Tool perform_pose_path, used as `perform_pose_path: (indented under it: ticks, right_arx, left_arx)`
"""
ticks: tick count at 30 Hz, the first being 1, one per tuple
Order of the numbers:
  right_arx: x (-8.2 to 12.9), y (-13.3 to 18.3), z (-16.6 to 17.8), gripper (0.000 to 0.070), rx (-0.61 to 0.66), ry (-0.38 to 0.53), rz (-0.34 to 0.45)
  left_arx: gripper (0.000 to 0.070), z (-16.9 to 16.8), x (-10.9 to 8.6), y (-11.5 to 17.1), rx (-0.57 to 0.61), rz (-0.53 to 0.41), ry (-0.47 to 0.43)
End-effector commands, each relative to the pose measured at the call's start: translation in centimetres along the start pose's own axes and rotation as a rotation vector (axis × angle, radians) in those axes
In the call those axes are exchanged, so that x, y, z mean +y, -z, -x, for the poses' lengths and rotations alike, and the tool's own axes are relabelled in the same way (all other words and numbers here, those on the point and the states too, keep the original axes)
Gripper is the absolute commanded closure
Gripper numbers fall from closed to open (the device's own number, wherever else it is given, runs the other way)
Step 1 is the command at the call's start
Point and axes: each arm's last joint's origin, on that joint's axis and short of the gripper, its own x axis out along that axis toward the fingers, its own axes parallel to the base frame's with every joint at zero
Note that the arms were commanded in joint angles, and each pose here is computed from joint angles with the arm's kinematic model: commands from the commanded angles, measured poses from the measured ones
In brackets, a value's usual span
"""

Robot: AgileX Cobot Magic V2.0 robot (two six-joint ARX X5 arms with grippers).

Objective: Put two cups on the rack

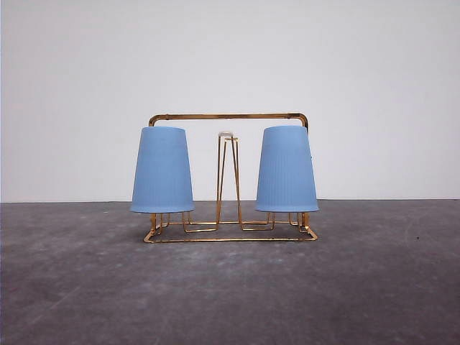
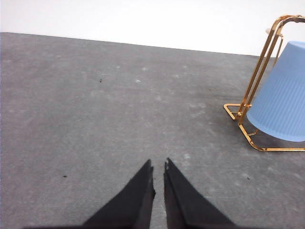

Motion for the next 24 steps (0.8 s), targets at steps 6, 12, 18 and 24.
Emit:
perform_pose_path:
  ticks: [6,12,18,24]
  right_arx:
    - [-0.01,0.03,-0.04,0.0683,-0.005,0.002,0.004]
    - [-0.01,0.03,-0.04,0.0683,-0.005,0.002,0.004]
    - [-0.01,0.03,-0.04,0.0683,-0.005,0.002,0.004]
    - [-0.01,0.03,-0.04,0.0683,-0.005,0.003,0.004]
  left_arx:
    - [0.0678,-0.14,0.06,0.54,0.02,0.001,-0.004]
    - [0.0678,-0.14,0.06,0.54,0.02,0.001,-0.004]
    - [0.0678,-0.14,0.06,0.54,0.02,0.001,-0.004]
    - [0.0678,-0.14,0.06,0.54,0.02,0.001,-0.004]
